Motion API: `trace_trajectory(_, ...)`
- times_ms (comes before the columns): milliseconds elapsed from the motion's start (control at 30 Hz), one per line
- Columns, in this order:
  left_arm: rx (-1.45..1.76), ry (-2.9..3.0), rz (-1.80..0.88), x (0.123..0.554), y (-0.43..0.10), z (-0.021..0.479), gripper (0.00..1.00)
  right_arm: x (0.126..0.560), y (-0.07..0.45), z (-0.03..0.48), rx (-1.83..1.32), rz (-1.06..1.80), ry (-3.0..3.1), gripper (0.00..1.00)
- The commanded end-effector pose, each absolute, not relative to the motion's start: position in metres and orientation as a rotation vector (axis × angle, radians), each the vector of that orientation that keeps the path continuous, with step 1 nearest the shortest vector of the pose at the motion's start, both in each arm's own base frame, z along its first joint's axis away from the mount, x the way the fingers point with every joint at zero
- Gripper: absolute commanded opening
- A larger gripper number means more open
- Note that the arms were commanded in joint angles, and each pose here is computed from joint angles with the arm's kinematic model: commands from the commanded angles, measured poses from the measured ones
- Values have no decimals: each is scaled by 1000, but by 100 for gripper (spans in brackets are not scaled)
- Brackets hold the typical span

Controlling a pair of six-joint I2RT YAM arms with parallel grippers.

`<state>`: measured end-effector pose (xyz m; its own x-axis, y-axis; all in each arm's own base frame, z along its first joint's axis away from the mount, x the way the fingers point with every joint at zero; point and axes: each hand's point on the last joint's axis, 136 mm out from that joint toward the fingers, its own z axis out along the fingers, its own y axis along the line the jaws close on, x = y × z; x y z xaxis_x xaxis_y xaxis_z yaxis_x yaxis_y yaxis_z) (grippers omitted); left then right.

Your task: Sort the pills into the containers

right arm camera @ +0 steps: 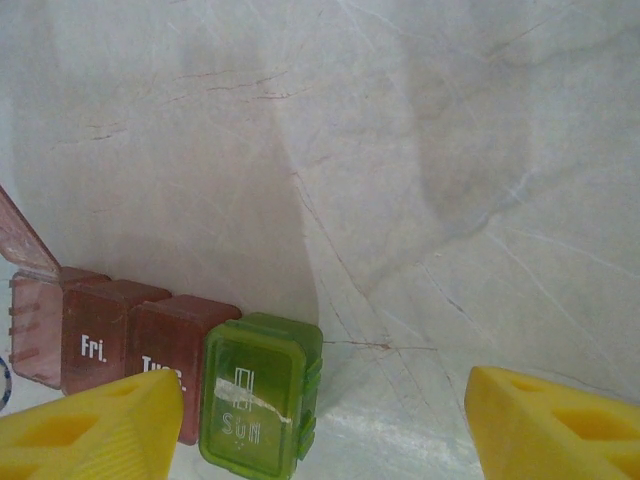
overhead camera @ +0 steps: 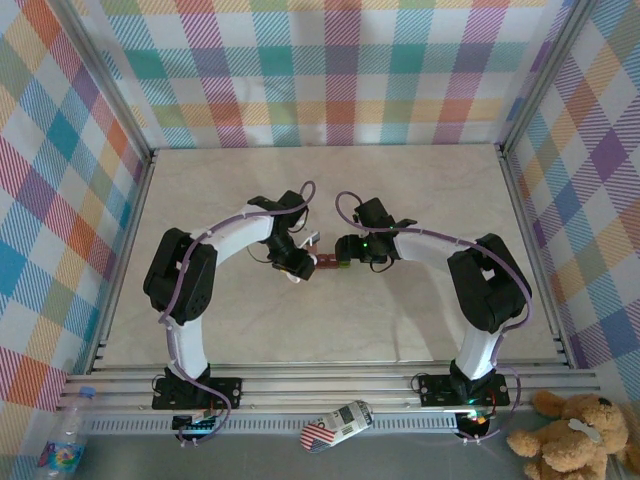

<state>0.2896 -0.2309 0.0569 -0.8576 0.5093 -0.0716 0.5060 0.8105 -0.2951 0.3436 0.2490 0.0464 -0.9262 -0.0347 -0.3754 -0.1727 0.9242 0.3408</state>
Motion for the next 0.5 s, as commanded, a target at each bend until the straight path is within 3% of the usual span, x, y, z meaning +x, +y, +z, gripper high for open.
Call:
trace_trajectory(0,-860,-2965,445,290,-232,63,0,338,252,38,-145,549,2740,74)
trace_trajectory(467,-891,-2925,332,290,-230,60,0,338,254,36,-147,554,2746,74)
